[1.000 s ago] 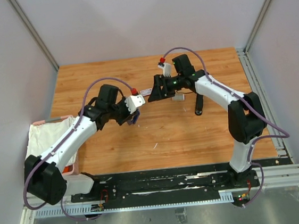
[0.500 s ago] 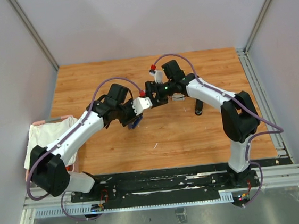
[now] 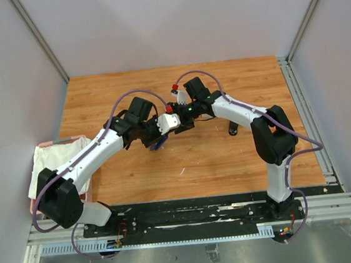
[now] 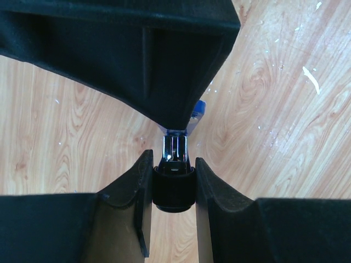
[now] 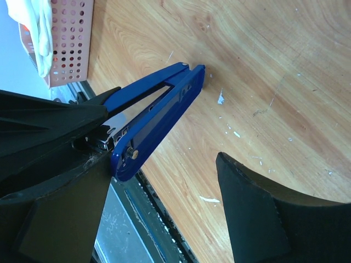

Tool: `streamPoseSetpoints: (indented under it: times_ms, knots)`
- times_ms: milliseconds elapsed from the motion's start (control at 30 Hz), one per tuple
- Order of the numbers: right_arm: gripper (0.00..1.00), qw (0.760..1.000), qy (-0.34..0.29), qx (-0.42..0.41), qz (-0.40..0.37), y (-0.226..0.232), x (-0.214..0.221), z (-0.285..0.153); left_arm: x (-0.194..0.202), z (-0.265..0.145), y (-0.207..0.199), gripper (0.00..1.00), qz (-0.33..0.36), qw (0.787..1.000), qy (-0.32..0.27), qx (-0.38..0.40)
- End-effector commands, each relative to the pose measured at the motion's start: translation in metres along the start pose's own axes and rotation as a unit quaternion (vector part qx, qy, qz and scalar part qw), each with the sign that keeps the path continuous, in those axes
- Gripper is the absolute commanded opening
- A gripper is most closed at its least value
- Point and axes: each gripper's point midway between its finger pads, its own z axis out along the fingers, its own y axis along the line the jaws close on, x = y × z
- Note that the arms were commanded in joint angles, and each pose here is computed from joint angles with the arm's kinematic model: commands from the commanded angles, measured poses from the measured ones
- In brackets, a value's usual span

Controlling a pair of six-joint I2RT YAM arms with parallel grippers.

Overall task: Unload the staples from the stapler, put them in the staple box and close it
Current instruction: Unload the staple at the center of the board.

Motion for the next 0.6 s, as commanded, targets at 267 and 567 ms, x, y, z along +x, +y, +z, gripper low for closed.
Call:
streamPoseSetpoints:
  times_ms: [267,567]
  knots:
    - [0.74,0.984,-0.006,0.175,-0.018,-0.081,0.005,-0.017,-0.011,-0.007,-0.001,0.00,0.020,0.999,-0.025,0.001]
    - [0.74,0.968,0.000,0.248,-0.034,-0.113,0.004,-0.029,-0.009,-0.008,-0.001,0.00,0.021,0.999,-0.041,-0.019]
